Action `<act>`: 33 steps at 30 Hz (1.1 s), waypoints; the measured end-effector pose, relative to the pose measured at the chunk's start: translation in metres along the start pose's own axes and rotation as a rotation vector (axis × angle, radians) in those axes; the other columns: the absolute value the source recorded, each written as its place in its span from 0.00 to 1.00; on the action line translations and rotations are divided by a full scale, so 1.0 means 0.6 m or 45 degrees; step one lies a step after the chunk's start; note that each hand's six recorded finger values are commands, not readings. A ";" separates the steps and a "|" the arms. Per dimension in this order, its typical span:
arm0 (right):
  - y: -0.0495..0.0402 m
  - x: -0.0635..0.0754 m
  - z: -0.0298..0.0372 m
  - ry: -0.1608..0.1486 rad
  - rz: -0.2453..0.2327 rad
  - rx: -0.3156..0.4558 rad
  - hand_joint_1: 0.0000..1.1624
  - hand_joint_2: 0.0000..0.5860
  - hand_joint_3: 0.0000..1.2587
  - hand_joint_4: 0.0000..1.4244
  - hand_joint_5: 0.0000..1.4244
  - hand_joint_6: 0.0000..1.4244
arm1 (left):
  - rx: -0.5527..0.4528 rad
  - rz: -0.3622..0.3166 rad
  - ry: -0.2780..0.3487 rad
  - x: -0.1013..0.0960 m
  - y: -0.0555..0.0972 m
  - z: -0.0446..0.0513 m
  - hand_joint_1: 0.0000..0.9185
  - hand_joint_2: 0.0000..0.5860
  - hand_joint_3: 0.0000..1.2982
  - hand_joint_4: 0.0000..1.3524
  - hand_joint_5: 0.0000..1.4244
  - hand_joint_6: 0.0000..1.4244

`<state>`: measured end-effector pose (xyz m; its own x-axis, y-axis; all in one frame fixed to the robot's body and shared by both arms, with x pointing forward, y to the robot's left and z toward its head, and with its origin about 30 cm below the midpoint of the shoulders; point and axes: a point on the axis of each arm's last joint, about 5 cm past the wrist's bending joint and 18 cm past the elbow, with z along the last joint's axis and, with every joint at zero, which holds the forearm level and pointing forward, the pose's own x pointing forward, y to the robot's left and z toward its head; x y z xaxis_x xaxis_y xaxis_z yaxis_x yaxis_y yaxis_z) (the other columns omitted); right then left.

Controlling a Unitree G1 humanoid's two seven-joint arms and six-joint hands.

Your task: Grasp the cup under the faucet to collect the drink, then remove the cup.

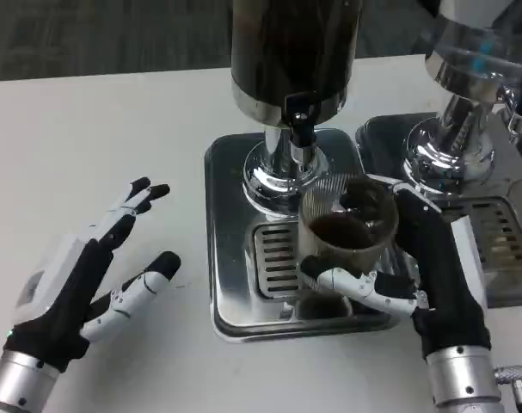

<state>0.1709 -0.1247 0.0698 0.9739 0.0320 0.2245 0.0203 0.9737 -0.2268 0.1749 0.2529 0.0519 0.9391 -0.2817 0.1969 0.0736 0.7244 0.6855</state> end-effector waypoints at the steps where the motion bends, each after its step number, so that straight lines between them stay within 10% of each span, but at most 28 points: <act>1: -0.001 -0.003 0.003 0.001 0.012 0.002 0.90 0.26 0.44 0.45 0.49 0.64 | 0.031 -0.012 -0.024 0.002 0.005 0.002 0.00 0.34 0.11 0.00 0.09 0.05; 20: -0.018 -0.034 0.040 -0.034 0.214 0.019 0.90 0.26 0.45 0.46 0.51 0.65 | 0.360 -0.220 -0.040 -0.060 0.054 0.013 0.00 0.32 0.03 0.00 0.00 0.00; 33: -0.018 -0.039 0.059 -0.089 0.392 0.032 0.90 0.26 0.45 0.46 0.52 0.66 | 0.349 -0.236 -0.009 -0.090 0.050 0.019 0.00 0.31 0.03 0.00 0.00 0.00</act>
<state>0.1398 -0.1277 0.1007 0.9154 0.3411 0.2137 -0.2798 0.9209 -0.2713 0.1224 0.2825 0.0699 0.9156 -0.3982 0.0556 0.1490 0.4646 0.8729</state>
